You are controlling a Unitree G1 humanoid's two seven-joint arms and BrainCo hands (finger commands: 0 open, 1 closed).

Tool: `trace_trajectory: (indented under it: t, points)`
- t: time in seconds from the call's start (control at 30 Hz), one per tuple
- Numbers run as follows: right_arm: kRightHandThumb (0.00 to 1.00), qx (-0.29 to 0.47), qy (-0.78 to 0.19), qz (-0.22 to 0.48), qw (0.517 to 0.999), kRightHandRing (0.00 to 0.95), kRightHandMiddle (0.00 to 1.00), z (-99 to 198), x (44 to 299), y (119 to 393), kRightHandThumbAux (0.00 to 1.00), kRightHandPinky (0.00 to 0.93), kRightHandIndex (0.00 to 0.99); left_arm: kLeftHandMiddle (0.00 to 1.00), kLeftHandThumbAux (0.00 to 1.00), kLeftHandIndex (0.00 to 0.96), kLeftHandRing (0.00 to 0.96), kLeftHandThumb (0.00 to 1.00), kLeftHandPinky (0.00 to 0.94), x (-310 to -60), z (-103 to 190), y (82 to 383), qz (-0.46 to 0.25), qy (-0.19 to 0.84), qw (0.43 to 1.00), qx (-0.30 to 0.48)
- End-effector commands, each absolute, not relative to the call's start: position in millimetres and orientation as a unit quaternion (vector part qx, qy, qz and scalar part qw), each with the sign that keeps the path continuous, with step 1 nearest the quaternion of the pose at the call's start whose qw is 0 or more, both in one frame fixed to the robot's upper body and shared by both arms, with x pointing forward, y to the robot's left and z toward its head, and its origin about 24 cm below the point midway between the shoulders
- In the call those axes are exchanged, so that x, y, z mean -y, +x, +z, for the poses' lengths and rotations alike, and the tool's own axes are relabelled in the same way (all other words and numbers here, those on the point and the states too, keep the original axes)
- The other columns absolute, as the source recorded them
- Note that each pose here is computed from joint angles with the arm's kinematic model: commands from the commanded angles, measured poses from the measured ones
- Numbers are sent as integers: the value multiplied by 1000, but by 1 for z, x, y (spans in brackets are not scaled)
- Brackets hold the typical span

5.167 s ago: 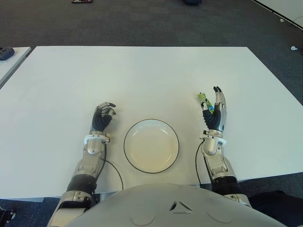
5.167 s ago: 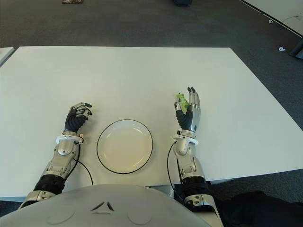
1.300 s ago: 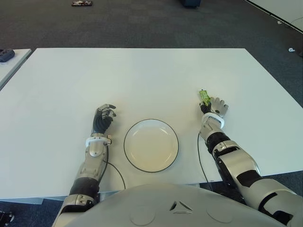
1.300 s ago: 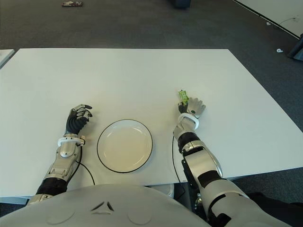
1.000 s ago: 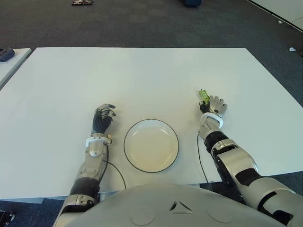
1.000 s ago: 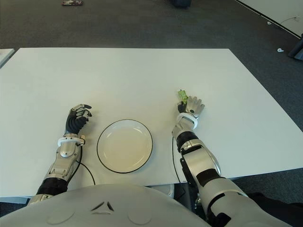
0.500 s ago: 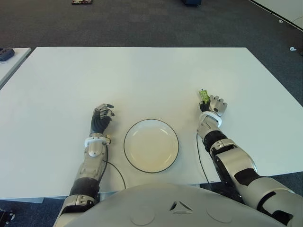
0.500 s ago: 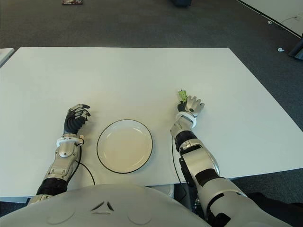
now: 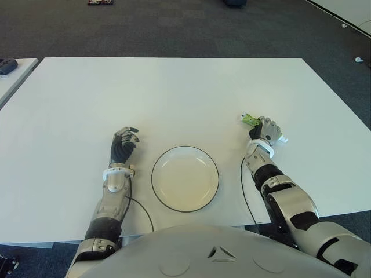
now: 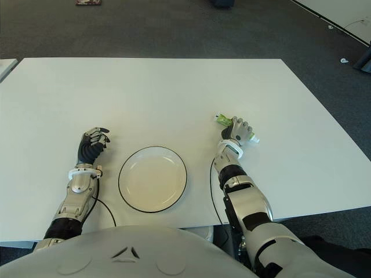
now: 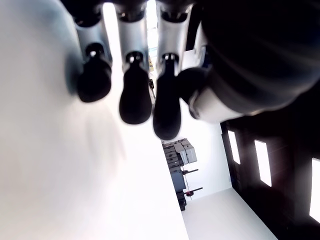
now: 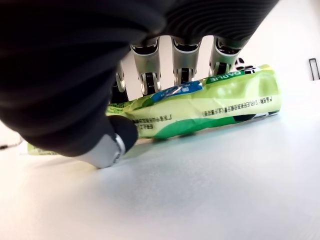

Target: Put the toothpaste on the table into the plate.

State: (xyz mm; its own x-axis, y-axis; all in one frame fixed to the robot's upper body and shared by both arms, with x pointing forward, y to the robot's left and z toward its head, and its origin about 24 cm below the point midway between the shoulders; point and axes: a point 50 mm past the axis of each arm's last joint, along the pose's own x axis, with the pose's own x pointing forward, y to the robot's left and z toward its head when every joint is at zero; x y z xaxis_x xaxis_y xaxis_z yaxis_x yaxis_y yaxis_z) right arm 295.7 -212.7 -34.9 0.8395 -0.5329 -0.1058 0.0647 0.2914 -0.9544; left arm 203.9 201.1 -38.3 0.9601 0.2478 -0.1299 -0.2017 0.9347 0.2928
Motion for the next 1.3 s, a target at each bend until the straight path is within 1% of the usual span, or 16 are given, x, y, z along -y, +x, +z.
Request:
trace_trajectory:
  t: [0.03, 0.27, 0.63, 1.0, 1.2, 1.3]
  points:
    - [713, -279, -520, -157, 792, 753, 770, -65, 200, 271, 709, 776, 442, 724, 719, 436, 726, 707, 715, -203, -50, 198, 121, 137, 976, -120]
    - [712, -272, -519, -162, 794, 788, 799, -64, 200, 273, 713, 807, 439, 721, 719, 436, 722, 707, 715, -203, -49, 198, 120, 138, 976, -118]
    - [711, -264, -513, -169, 799, 807, 811, -61, 198, 275, 715, 835, 437, 716, 718, 436, 711, 708, 697, -203, -48, 199, 122, 131, 977, -117]
    - [710, -248, -504, -183, 807, 812, 810, -57, 196, 277, 715, 843, 436, 720, 718, 436, 721, 708, 720, -203, -48, 200, 121, 134, 977, -117]
    - [710, -221, -500, -196, 814, 814, 807, -52, 193, 279, 715, 845, 436, 721, 719, 436, 719, 707, 709, -203, -47, 200, 121, 133, 977, -115]
    - [711, -176, -487, -200, 832, 813, 806, -48, 191, 279, 716, 845, 436, 720, 719, 436, 716, 707, 705, -204, -47, 201, 122, 132, 977, -113]
